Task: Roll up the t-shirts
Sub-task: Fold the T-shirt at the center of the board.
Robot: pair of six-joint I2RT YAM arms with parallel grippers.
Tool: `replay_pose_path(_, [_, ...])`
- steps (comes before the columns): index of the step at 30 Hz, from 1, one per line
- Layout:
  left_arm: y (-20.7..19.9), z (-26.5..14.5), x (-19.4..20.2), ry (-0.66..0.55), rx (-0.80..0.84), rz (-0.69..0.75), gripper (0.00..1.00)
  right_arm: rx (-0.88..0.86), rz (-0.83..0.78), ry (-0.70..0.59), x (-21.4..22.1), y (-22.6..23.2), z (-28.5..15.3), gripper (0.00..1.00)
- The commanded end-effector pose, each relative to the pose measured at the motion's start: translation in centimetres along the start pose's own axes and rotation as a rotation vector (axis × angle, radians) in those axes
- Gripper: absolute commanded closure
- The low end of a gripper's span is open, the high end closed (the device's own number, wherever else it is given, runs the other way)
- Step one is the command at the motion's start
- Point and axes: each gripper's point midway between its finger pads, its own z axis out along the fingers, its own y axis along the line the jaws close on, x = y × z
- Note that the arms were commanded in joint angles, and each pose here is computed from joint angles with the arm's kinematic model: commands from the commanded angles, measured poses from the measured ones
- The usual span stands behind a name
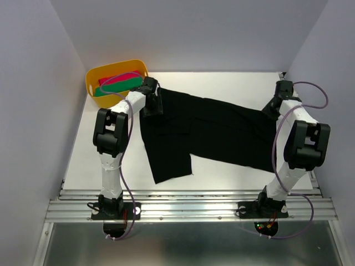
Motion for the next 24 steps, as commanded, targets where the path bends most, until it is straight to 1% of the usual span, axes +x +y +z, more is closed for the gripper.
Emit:
replay_pose_path(1, [-1.2, -5.5, -1.8, -0.088, 0.031, 0.033, 0.41, -0.13, -0.106, -0.037, 1.6, 4.5, -3.9, 0.62])
replay_pose_path(3, [-1.2, -6.0, -1.5, -0.092, 0.036, 0.028, 0.4, -0.142, -0.129, -0.004, 3.3, 4.6, -4.0, 0.62])
replay_pose_path(4, [-1.0, -6.0, -1.0, -0.088, 0.038, 0.024, 0.37, -0.154, -0.139, 0.019, 4.4, 4.7, -4.1, 0.61])
replay_pose_path(6, [-0.7, -5.6, 0.4, -0.061, 0.041, 0.021, 0.32, -0.156, -0.138, 0.036, 5.0, 4.5, -4.1, 0.61])
replay_pose_path(8, [-1.0, -5.2, 1.2, -0.04, 0.065, 0.019, 0.31, -0.148, -0.14, 0.047, 5.6, 4.0, -4.1, 0.61])
replay_pose_path(10, [-1.7, -5.0, 2.3, -0.017, 0.116, 0.019, 0.32, -0.146, -0.141, 0.049, 5.8, 3.8, -4.2, 0.61])
replay_pose_path(12, [-2.5, -5.5, 2.9, -0.019, 0.147, 0.022, 0.35, -0.148, -0.14, 0.049, 5.9, 3.7, -4.5, 0.61])
replay_pose_path(14, [-3.2, -6.0, 3.1, -0.049, 0.176, 0.032, 0.41, -0.152, -0.139, 0.044, 5.8, 3.7, -4.8, 0.6])
replay_pose_path(15, [-4.0, -7.0, 3.0, -0.096, 0.184, 0.05, 0.43, -0.155, -0.138, 0.037, 5.6, 3.7, -5.0, 0.6])
replay_pose_path(17, [-4.9, -8.0, 3.0, -0.132, 0.17, 0.081, 0.45, -0.153, -0.14, 0.039, 5.7, 3.6, -4.9, 0.6])
replay_pose_path(19, [-5.8, -8.9, 2.8, -0.166, 0.135, 0.121, 0.46, -0.151, -0.139, 0.043, 5.8, 3.6, -4.9, 0.6])
replay_pose_path(21, [-8.1, -9.4, 3.8, -0.167, 0.151, 0.178, 0.46, -0.147, -0.139, 0.046, 5.9, 3.5, -4.8, 0.6])
replay_pose_path(24, [-10.4, -9.0, 4.5, -0.167, 0.151, 0.224, 0.39, -0.141, -0.132, 0.048, 6.1, 3.3, -4.8, 0.6])
